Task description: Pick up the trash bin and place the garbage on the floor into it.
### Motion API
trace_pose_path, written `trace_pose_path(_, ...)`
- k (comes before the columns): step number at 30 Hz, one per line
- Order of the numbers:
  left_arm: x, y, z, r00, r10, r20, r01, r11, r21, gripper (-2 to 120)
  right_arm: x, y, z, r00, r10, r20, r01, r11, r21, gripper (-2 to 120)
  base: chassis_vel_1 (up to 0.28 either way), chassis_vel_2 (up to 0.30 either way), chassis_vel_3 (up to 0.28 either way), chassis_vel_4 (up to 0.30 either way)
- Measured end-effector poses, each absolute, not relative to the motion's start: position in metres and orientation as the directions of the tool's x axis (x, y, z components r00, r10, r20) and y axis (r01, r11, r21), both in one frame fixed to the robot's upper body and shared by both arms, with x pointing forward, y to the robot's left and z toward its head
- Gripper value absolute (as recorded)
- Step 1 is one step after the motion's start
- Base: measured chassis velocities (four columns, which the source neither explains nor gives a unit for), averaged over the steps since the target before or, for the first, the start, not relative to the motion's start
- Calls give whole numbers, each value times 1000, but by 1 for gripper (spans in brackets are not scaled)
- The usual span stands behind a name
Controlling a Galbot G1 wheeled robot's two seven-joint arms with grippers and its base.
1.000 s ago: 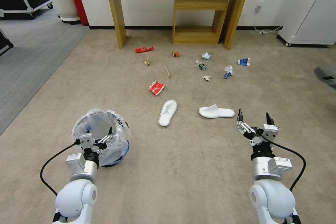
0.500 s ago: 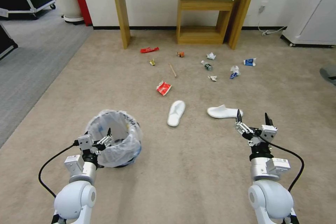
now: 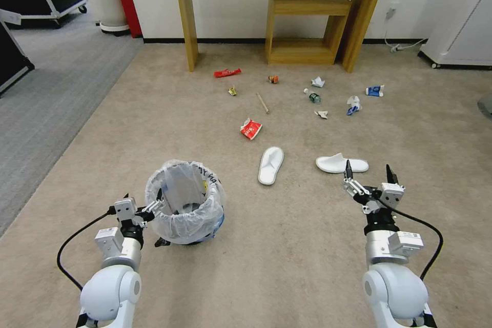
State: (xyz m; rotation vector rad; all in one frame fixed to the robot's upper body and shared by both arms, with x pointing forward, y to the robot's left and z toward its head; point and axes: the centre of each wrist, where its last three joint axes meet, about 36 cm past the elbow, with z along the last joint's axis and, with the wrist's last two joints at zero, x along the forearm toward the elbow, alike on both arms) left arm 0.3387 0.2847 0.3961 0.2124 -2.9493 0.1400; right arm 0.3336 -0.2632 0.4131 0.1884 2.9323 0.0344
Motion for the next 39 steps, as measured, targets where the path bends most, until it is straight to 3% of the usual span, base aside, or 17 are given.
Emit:
trace_pose_path(28,333,291,399,-973,-142,182,-156,985,-70,100,323,-259,420,-971,122,-206,124,992,6,100,-2,1,1,-2)
trace_pose_path(39,333,291,398,-973,-142,183,-157,985,-70,100,327,-259,419,-970,125,-207,125,992,10,100,-136,145,132,-127)
